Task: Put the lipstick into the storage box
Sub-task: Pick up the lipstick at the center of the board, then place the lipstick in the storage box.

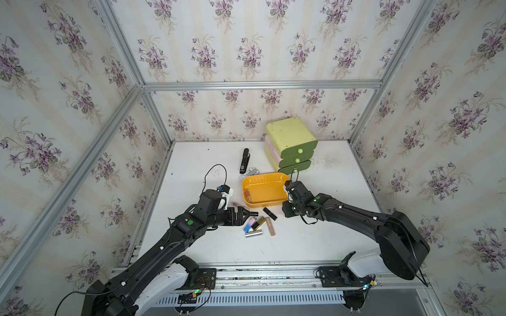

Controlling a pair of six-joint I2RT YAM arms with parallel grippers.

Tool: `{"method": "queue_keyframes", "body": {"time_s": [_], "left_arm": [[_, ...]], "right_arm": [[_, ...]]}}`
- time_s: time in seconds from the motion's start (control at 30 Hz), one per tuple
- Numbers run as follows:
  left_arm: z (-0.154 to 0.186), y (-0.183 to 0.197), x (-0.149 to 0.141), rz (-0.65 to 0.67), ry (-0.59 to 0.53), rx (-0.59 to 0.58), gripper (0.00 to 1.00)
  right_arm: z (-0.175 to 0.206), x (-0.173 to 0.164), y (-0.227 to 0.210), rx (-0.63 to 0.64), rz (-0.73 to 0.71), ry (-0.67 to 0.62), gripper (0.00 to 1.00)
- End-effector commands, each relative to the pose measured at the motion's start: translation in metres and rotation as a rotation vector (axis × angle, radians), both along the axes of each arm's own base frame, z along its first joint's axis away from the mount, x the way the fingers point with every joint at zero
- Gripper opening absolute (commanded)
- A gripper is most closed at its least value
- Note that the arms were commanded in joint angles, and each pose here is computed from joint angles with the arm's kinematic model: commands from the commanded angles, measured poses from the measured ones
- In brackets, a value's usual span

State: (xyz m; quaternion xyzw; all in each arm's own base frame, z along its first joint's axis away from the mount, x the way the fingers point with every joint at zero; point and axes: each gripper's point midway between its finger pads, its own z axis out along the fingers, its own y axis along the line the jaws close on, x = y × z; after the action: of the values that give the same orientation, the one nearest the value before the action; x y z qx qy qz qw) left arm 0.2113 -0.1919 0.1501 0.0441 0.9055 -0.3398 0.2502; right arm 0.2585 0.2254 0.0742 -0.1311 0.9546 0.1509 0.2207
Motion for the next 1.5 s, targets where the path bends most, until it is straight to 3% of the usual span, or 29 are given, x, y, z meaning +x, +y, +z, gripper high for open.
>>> {"method": "queue_keyframes", "body": {"time_s": [0.0,0.23,0.4,0.83,1.47], "left_arm": [[0.01,-0.002,0.004,-0.004,-0.034,-0.015,1.0],[0.014,0.003,0.009,0.017,-0.052,-0.001,1.0],[0.015,0.011,0.011,0.037,-0.048,0.005,1.0],[0.01,0.038,0.033,0.105,0.02,-0.036,1.0],[-0.002,0.037,0.03,0.097,0.055,-0.048,1.0]], "right_arm": [[0.019,-0.005,0.003,0.056,-0.007,0.016,0.25],[0.063,0.009,0.036,0.214,0.047,0.009,0.25],[0.068,0.031,0.073,0.294,0.099,0.032,0.24],[0.016,0.075,0.129,0.33,0.146,0.125,0.23],[-0.01,0.091,0.141,0.336,0.109,0.144,0.23]]}}
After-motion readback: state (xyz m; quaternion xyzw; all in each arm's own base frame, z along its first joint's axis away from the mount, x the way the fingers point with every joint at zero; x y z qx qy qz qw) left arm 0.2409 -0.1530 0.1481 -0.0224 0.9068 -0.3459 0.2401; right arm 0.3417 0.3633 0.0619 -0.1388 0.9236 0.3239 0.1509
